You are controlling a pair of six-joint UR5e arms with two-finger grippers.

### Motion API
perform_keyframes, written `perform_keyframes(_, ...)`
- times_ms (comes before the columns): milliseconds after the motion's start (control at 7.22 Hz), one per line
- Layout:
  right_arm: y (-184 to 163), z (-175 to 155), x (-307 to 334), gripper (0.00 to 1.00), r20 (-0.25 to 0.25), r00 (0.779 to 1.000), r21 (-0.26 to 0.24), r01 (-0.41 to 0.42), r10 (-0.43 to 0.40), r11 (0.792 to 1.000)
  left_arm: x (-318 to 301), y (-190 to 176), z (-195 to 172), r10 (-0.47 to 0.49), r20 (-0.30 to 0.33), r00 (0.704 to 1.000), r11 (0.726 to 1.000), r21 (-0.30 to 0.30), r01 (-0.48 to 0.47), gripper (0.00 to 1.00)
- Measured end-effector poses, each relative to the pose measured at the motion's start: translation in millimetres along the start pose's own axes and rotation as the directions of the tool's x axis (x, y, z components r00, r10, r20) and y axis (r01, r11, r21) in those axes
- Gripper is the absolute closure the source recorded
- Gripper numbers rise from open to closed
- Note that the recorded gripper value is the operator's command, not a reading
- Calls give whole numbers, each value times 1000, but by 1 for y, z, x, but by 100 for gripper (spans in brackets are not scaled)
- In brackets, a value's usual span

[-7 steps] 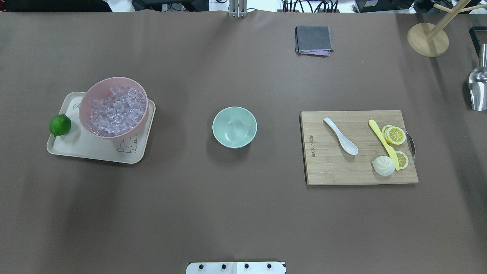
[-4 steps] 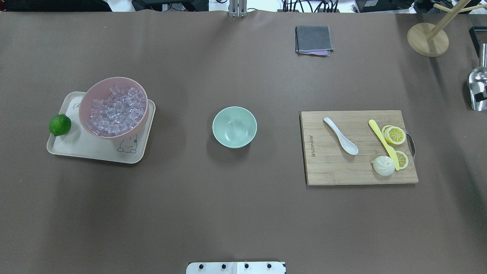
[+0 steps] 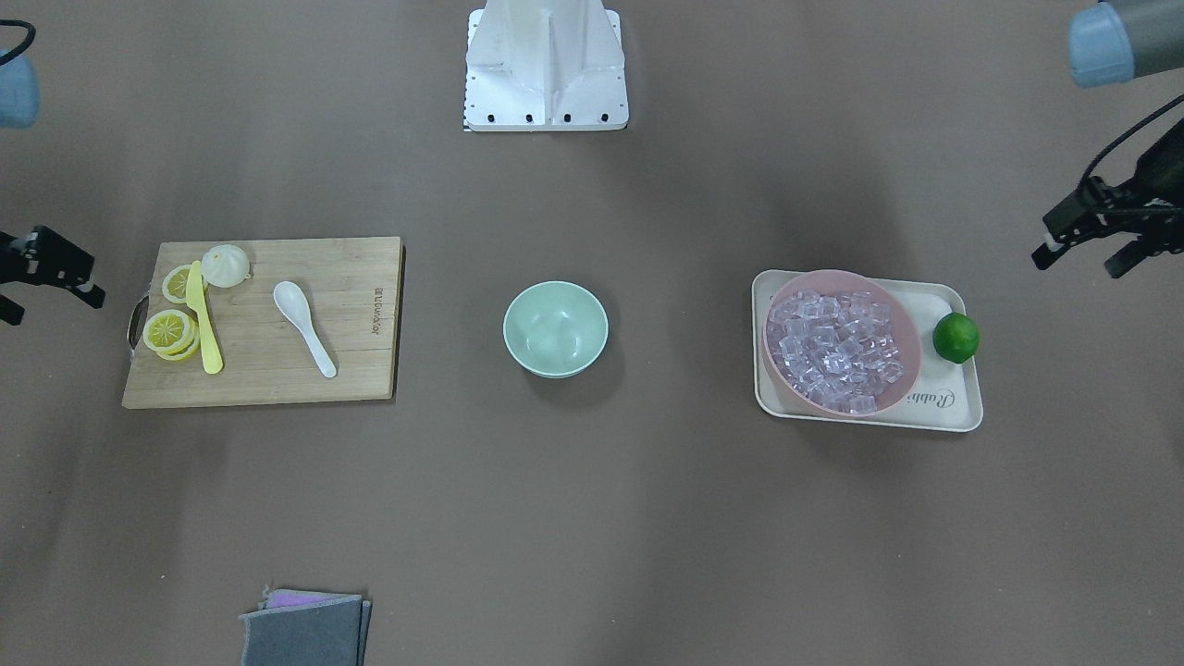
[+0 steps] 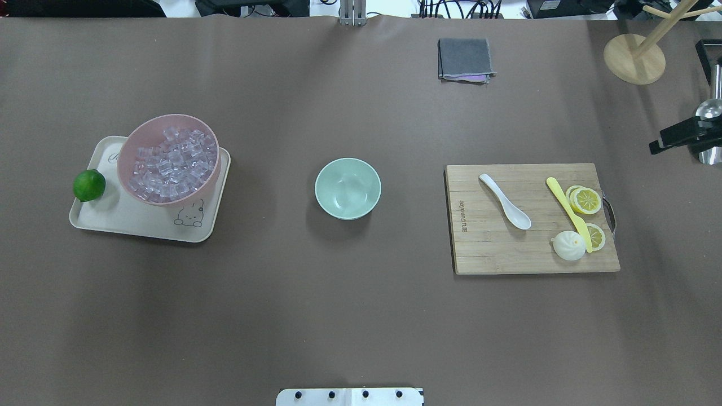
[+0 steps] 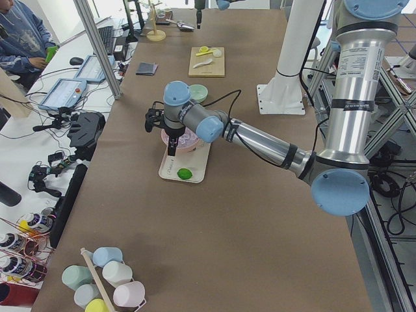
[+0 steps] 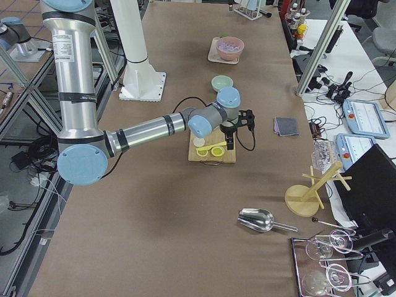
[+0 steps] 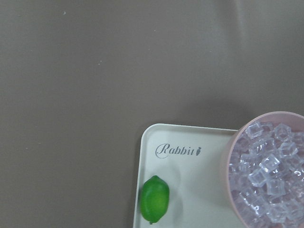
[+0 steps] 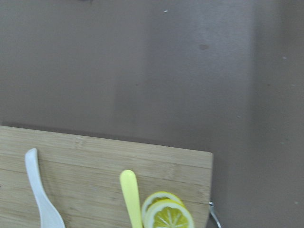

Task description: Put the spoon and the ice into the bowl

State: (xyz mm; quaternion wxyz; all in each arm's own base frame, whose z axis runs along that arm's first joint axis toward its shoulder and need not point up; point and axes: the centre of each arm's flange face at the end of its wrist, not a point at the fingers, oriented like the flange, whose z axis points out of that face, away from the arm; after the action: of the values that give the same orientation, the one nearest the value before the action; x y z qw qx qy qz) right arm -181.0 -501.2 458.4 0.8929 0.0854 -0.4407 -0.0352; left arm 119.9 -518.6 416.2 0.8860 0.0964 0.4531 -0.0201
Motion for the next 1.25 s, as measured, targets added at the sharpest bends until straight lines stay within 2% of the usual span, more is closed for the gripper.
perform_keyframes(138, -2, 21, -42, 14, -7, 999, 0, 34, -34, 999, 30, -1, 17, 2, 8, 1000, 1000, -4, -2, 3)
perform_keyframes(554, 13, 88, -159, 36, -25, 992, 3, 122, -122, 992, 70, 0, 39, 23, 3, 1000, 1000, -18, -23, 3)
perform_keyframes(831, 22, 120, -180, 40, -57, 984, -8, 170, -170, 985, 76, 1, 45, 29, 2, 1000, 999, -27, -29, 3)
perform_keyframes(1246, 20, 140, -182, 40, -102, 967, -6, 232, -231, 973, 78, 2, 45, 27, 0, 1000, 999, -28, -27, 3)
